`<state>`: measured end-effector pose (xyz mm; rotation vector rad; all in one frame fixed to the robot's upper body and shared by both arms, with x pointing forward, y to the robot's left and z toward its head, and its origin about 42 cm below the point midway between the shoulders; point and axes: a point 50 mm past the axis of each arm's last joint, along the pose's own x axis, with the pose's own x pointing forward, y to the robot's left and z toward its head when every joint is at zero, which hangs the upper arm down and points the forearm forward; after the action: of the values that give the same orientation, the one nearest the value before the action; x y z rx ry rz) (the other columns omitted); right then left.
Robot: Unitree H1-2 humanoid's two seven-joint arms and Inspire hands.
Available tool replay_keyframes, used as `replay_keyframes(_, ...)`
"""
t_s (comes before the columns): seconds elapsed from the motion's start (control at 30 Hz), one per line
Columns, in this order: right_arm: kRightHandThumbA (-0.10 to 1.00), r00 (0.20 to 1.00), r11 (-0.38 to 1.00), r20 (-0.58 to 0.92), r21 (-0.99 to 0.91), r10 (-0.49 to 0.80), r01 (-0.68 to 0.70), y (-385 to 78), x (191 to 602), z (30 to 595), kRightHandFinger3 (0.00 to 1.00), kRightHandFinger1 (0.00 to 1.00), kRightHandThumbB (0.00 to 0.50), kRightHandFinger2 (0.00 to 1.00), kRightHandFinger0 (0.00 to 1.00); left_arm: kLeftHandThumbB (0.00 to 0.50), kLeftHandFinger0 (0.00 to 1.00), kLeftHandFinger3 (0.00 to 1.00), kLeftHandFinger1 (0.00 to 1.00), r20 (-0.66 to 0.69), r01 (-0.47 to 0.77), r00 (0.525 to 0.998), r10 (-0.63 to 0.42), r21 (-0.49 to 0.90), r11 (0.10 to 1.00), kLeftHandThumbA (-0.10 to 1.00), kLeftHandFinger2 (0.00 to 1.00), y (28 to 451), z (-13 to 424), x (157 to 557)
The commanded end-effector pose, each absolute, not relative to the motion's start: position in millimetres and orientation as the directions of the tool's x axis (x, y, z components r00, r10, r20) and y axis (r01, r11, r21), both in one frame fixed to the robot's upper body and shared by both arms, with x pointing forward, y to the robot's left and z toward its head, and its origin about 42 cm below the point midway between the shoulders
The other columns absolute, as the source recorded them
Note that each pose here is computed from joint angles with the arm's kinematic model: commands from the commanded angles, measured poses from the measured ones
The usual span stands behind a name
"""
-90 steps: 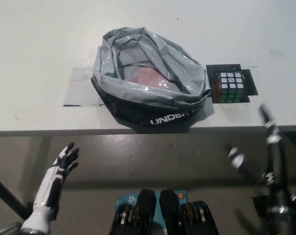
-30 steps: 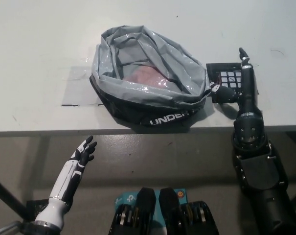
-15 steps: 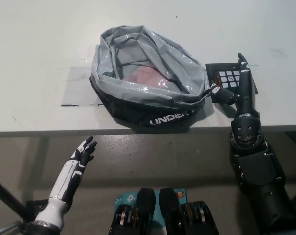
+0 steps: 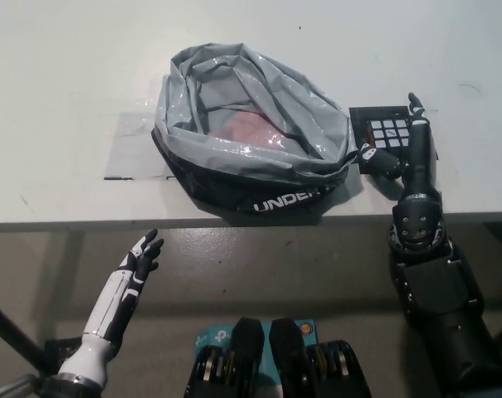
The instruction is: Use the right hand to pick up a rubix's cube and place it into a plastic bag and lift the bag
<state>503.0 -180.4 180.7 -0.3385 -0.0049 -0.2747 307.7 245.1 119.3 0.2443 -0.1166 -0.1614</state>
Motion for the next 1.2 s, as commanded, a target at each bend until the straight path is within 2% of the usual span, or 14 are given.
replay_keyframes(0.0, 0.70, 0.954, 0.908, 0.140, -0.297, -0.265, 0.296, -177, 518, 213, 1.00, 1.00, 0.482, 1.00, 1.00, 0.203, 1.00, 1.00, 1.00, 0.147, 0.153, 0.969, -0.198, 0.272, 0.950, 1.00, 1.00, 248, 131, 313)
replay_keyframes(0.2, 0.72, 0.955, 0.902, 0.116, -0.315, -0.272, 0.295, -178, 519, 209, 1.00, 1.00, 0.500, 1.00, 1.00, 0.203, 1.00, 1.00, 1.00, 0.153, 0.152, 0.968, -0.199, 0.270, 0.951, 1.00, 1.00, 248, 132, 314)
replay_keyframes(0.27, 0.70, 0.957, 0.902, 0.101, -0.321, -0.270, 0.289, -178, 519, 207, 1.00, 1.00, 0.492, 1.00, 1.00, 0.211, 1.00, 1.00, 1.00, 0.152, 0.152, 0.968, -0.197, 0.265, 0.952, 1.00, 1.00, 248, 132, 314)
replay_keyframes(0.4, 0.69, 0.959, 0.901, 0.086, -0.328, -0.270, 0.283, -178, 521, 204, 1.00, 1.00, 0.491, 1.00, 1.00, 0.189, 1.00, 1.00, 1.00, 0.157, 0.152, 0.967, -0.199, 0.267, 0.952, 1.00, 1.00, 248, 132, 315)
replay_keyframes(0.83, 0.65, 0.953, 0.918, 0.087, -0.256, -0.289, 0.302, -178, 527, 207, 1.00, 1.00, 0.475, 1.00, 1.00, 0.201, 1.00, 1.00, 1.00, 0.154, 0.154, 0.968, -0.197, 0.253, 0.955, 1.00, 1.00, 248, 134, 318)
replay_keyframes(0.9, 0.60, 0.940, 0.917, 0.095, -0.209, -0.326, 0.340, -180, 527, 209, 1.00, 1.00, 0.455, 1.00, 1.00, 0.185, 1.00, 1.00, 1.00, 0.151, 0.158, 0.968, -0.199, 0.249, 0.956, 1.00, 1.00, 248, 134, 318)
replay_keyframes(0.93, 0.59, 0.935, 0.915, 0.098, -0.197, -0.340, 0.353, -181, 527, 209, 1.00, 0.97, 0.453, 1.00, 0.90, 0.184, 1.00, 1.00, 1.00, 0.149, 0.160, 0.968, -0.200, 0.247, 0.956, 1.00, 1.00, 248, 134, 318)
replay_keyframes(0.97, 0.38, 0.915, 0.898, 0.111, -0.177, -0.388, 0.402, -183, 527, 211, 0.66, 0.35, 0.367, 0.45, 0.29, 0.177, 1.00, 1.00, 1.00, 0.153, 0.158, 0.968, -0.200, 0.252, 0.955, 1.00, 1.00, 248, 135, 318)
replay_keyframes(1.0, 0.23, 0.894, 0.882, 0.122, -0.150, -0.432, 0.447, -183, 528, 213, 0.37, 0.11, 0.312, 0.19, 0.07, 0.177, 1.00, 1.00, 1.00, 0.157, 0.155, 0.967, -0.200, 0.258, 0.954, 1.00, 1.00, 248, 135, 319)
replay_keyframes(1.03, 0.12, 0.887, 0.877, 0.126, -0.144, -0.444, 0.459, -183, 528, 214, 0.32, 0.07, 0.310, 0.22, 0.01, 0.178, 1.00, 1.00, 1.00, 0.158, 0.154, 0.967, -0.199, 0.261, 0.953, 1.00, 1.00, 249, 135, 319)
replay_keyframes(1.07, -0.02, 0.887, 0.876, 0.128, -0.147, -0.444, 0.460, -184, 528, 214, 0.28, 0.07, 0.262, 0.27, 0.00, 0.181, 1.00, 1.00, 1.00, 0.159, 0.153, 0.967, -0.199, 0.263, 0.953, 1.00, 1.00, 249, 135, 319)
replay_keyframes(1.1, -0.08, 0.888, 0.875, 0.129, -0.153, -0.442, 0.458, -185, 529, 213, 0.29, 0.11, 0.241, 0.34, 0.00, 0.184, 1.00, 1.00, 1.00, 0.160, 0.153, 0.967, -0.198, 0.258, 0.954, 1.00, 1.00, 249, 135, 320)
replay_keyframes(1.13, -0.10, 0.890, 0.878, 0.123, -0.153, -0.438, 0.454, -187, 528, 211, 0.37, 0.18, 0.236, 0.45, 0.01, 0.194, 1.00, 1.00, 1.00, 0.160, 0.154, 0.967, -0.197, 0.249, 0.956, 1.00, 1.00, 249, 134, 320)
replay_keyframes(1.17, -0.10, 0.891, 0.879, 0.118, -0.152, -0.438, 0.452, -188, 528, 209, 0.40, 0.20, 0.236, 0.49, 0.01, 0.196, 1.00, 1.00, 1.00, 0.158, 0.154, 0.968, -0.196, 0.245, 0.957, 1.00, 1.00, 249, 134, 320)
